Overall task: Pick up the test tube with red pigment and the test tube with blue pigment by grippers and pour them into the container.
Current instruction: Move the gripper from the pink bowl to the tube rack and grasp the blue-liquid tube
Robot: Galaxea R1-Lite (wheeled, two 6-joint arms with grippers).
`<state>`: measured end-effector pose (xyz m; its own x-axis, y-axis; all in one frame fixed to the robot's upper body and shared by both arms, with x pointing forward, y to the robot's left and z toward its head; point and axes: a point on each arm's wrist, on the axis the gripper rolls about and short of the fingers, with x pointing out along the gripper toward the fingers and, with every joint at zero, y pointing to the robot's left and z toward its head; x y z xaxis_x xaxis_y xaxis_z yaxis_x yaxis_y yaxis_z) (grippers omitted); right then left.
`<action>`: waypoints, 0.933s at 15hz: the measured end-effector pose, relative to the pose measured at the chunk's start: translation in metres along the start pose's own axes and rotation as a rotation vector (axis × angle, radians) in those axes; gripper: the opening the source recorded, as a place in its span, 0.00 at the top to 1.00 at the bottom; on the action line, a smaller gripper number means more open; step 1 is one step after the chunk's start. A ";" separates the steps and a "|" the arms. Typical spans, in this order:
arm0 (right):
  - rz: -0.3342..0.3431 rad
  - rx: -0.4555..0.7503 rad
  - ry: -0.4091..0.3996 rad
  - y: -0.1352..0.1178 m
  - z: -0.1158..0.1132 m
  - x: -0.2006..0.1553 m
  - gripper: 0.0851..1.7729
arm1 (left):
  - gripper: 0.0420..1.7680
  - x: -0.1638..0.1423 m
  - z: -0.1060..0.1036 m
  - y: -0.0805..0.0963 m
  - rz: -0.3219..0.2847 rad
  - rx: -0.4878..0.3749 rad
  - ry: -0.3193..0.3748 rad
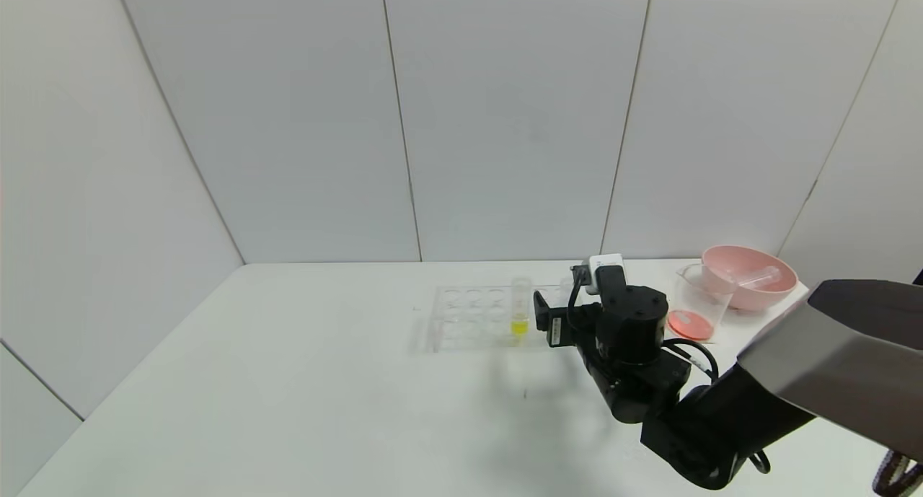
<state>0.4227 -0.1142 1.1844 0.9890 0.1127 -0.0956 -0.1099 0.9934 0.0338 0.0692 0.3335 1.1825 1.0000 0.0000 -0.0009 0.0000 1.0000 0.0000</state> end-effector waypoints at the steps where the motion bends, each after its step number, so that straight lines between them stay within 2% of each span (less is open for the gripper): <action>1: -0.005 -0.002 0.004 -0.001 -0.003 0.003 0.04 | 0.00 0.000 0.000 0.000 0.000 0.000 0.000; 12: -0.010 0.004 -0.007 0.002 -0.006 0.013 0.04 | 0.00 0.000 0.000 0.000 0.000 0.000 0.000; 14: -0.010 0.004 -0.008 0.002 -0.007 0.014 0.23 | 0.00 0.000 0.000 0.000 0.000 0.000 0.000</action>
<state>0.4358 -0.1101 1.1764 0.9908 0.1028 -0.0880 -0.0999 0.9943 0.0372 0.0692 0.3335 1.1825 1.0000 0.0000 -0.0009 0.0000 1.0000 0.0000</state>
